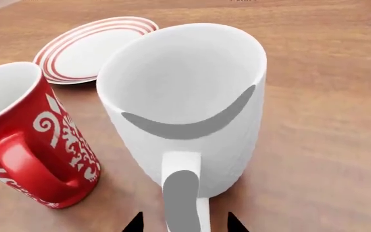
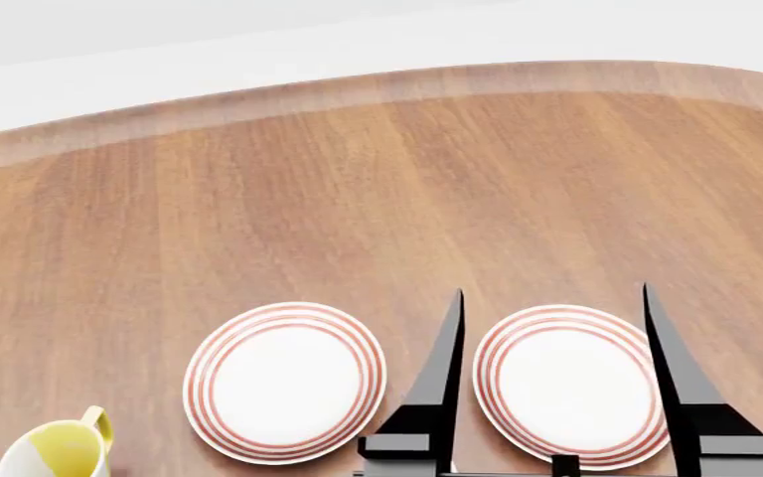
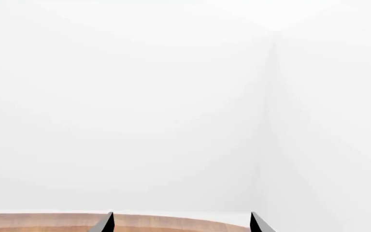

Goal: Put the white mug on the left plate.

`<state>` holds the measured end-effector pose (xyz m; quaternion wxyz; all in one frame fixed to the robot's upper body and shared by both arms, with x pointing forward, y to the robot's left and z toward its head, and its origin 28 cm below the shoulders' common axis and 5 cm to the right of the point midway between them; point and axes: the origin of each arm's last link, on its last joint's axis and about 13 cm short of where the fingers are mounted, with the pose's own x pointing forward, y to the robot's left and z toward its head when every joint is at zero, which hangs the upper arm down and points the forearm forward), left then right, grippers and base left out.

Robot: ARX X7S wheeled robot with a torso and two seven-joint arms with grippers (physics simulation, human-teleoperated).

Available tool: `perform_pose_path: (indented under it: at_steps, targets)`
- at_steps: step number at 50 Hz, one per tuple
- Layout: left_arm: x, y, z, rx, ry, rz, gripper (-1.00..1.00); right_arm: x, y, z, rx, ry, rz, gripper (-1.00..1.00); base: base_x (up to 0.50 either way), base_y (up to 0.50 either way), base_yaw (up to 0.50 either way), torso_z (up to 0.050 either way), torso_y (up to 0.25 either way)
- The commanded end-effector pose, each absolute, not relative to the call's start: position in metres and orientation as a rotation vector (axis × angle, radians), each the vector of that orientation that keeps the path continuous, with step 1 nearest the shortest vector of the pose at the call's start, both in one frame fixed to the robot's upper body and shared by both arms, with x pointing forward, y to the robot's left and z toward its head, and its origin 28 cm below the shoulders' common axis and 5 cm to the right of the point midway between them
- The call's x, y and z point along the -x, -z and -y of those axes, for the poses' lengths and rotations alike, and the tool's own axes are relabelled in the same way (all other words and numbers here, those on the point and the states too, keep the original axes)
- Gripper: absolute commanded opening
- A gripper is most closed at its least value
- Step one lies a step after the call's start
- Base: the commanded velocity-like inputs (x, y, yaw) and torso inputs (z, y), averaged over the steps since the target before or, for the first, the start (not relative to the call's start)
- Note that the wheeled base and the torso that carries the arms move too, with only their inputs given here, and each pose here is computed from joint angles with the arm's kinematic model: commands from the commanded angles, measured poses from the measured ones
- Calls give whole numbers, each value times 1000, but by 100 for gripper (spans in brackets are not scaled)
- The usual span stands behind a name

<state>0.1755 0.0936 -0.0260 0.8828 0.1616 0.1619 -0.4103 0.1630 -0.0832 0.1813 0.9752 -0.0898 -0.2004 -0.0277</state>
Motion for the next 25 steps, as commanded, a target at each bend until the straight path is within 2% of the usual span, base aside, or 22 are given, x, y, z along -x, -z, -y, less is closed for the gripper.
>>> perform_pose_path:
  at_steps: [1,25]
  targets:
    - [-175,28,-94,-339,853,-327,-100,-163,-181,83,180,55,403,100,0,0,0,0,0]
    - [-176,10,-95,-323,856,-257,-100,-162,-182,82,180,51,408,100,0,0,0,0,0]
